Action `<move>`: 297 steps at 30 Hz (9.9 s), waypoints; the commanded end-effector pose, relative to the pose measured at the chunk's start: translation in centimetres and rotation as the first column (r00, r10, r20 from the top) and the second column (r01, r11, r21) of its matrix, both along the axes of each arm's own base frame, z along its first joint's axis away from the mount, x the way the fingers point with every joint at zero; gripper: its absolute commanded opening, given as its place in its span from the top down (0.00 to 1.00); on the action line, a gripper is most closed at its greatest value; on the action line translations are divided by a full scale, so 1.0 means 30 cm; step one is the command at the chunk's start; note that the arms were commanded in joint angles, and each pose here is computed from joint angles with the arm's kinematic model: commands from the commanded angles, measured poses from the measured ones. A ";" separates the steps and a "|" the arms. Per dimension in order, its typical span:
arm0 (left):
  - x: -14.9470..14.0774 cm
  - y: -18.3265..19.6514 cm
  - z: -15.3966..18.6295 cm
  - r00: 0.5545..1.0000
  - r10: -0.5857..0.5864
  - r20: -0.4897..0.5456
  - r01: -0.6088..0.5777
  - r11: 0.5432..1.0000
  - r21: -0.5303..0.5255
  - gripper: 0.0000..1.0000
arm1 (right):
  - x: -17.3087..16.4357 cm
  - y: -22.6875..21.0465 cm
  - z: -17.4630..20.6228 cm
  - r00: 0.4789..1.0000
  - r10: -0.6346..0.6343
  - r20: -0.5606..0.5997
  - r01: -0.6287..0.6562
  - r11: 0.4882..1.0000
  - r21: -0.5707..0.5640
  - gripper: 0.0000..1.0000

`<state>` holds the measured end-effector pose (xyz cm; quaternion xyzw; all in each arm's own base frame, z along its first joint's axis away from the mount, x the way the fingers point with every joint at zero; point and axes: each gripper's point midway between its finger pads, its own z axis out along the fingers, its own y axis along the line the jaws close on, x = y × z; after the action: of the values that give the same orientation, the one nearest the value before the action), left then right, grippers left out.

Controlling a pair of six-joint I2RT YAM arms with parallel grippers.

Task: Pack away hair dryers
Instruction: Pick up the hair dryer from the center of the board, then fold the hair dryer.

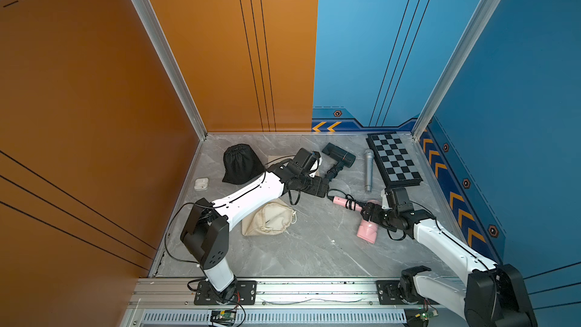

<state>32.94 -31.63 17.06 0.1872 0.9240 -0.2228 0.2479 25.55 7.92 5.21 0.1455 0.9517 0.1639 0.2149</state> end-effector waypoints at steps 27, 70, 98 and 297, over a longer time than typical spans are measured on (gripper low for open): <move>0.004 -0.115 0.075 0.941 0.256 -0.223 -0.317 0.897 -0.308 0.06 | 0.063 -0.029 0.137 0.970 -0.068 0.233 0.100 0.987 -0.127 0.54; -0.045 0.060 0.149 0.820 -0.417 0.392 0.164 0.828 0.537 0.08 | 0.164 0.078 0.628 0.760 0.138 0.636 0.006 0.976 -0.218 0.56; -0.022 -0.010 0.358 0.448 -0.691 0.567 0.278 0.711 0.646 0.08 | 0.139 0.175 0.756 0.705 0.170 0.689 -0.119 0.985 -0.122 0.57; -0.106 -0.190 0.692 0.802 0.073 0.593 0.239 0.870 -0.430 0.24 | 0.315 0.333 0.934 0.574 -0.122 0.810 -0.392 0.827 0.403 0.72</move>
<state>31.36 -38.07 33.79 0.2159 0.7417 -0.3464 0.5322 35.54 16.75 35.17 0.0570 0.6444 0.4800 0.5925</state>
